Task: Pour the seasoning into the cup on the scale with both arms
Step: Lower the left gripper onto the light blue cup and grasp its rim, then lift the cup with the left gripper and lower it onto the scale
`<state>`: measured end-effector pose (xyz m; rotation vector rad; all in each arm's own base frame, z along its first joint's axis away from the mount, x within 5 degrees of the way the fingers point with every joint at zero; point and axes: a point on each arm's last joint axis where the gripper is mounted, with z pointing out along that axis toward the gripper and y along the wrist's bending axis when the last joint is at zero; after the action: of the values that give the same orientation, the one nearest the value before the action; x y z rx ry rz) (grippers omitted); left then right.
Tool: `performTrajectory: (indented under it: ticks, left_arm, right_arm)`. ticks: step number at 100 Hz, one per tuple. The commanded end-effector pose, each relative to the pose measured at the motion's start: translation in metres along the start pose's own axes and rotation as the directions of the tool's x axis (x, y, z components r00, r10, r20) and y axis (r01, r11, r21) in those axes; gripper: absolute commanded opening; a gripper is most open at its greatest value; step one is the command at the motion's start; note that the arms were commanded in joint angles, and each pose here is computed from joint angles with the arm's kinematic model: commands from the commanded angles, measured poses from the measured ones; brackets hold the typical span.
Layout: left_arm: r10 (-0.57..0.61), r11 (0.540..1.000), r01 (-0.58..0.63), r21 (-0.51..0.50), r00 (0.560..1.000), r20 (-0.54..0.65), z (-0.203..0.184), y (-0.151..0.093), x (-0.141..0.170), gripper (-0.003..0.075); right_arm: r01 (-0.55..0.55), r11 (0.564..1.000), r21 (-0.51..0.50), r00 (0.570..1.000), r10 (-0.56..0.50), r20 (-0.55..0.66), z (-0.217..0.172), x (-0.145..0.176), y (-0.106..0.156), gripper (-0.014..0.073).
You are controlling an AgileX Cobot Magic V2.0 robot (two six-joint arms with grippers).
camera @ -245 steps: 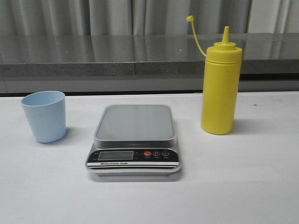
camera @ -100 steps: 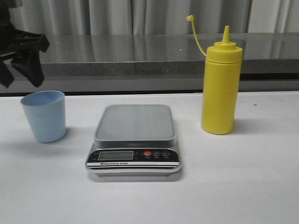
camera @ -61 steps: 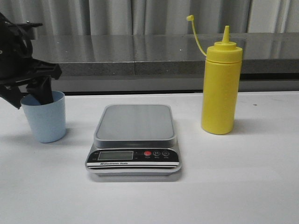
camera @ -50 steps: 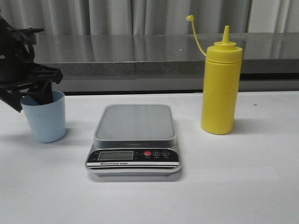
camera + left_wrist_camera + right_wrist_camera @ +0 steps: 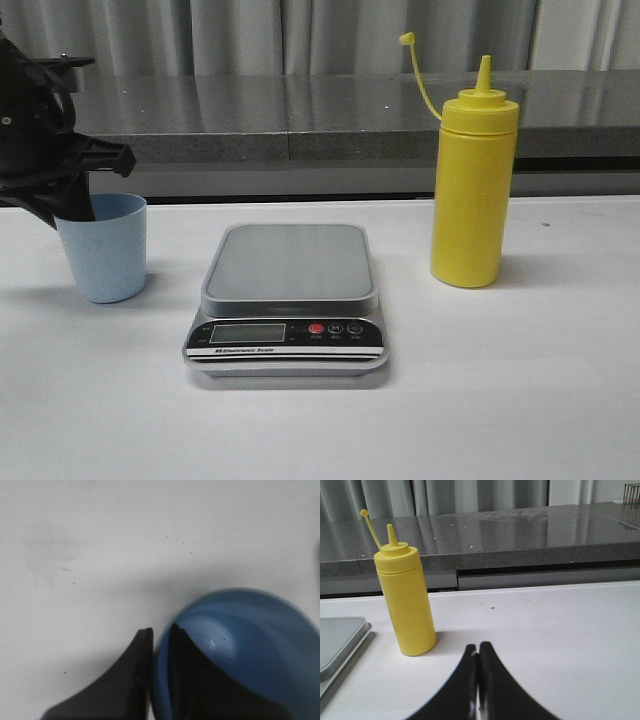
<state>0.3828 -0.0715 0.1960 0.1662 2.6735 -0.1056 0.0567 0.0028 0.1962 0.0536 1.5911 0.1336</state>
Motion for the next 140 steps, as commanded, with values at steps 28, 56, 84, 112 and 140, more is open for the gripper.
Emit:
performTrajectory:
  ticks: [28,56,84,112,140]
  left_arm:
    - [0.008,0.999,-0.012,0.030,0.993,0.120,-0.056,-0.012,-0.046,-0.0020]
    - [0.094,0.988,-0.122,0.091,0.961,0.260,-0.110,-0.063,-0.082,-0.0020]
    - [0.194,0.956,-0.248,0.155,0.934,0.300,-0.113,-0.124,-0.074,-0.0020]
    - [0.243,0.944,-0.280,0.174,0.948,0.207,-0.082,-0.145,-0.063,-0.0020]
    - [0.250,0.944,-0.278,0.180,0.955,0.162,-0.064,-0.148,-0.059,0.0021]
  right_arm:
    - [0.013,1.000,-0.007,0.993,-0.012,0.115,-0.003,-0.014,0.001,-0.0068]
    - [0.013,1.000,-0.007,0.993,-0.012,0.115,-0.003,-0.014,0.001,-0.0068]
    - [0.013,1.000,-0.007,0.993,-0.012,0.115,-0.003,-0.014,0.001,-0.0068]
    - [0.013,1.000,-0.007,0.993,-0.012,0.115,-0.003,-0.014,0.001,-0.0068]
    - [0.013,1.000,-0.007,0.993,-0.012,0.115,-0.003,-0.014,0.001,-0.0068]
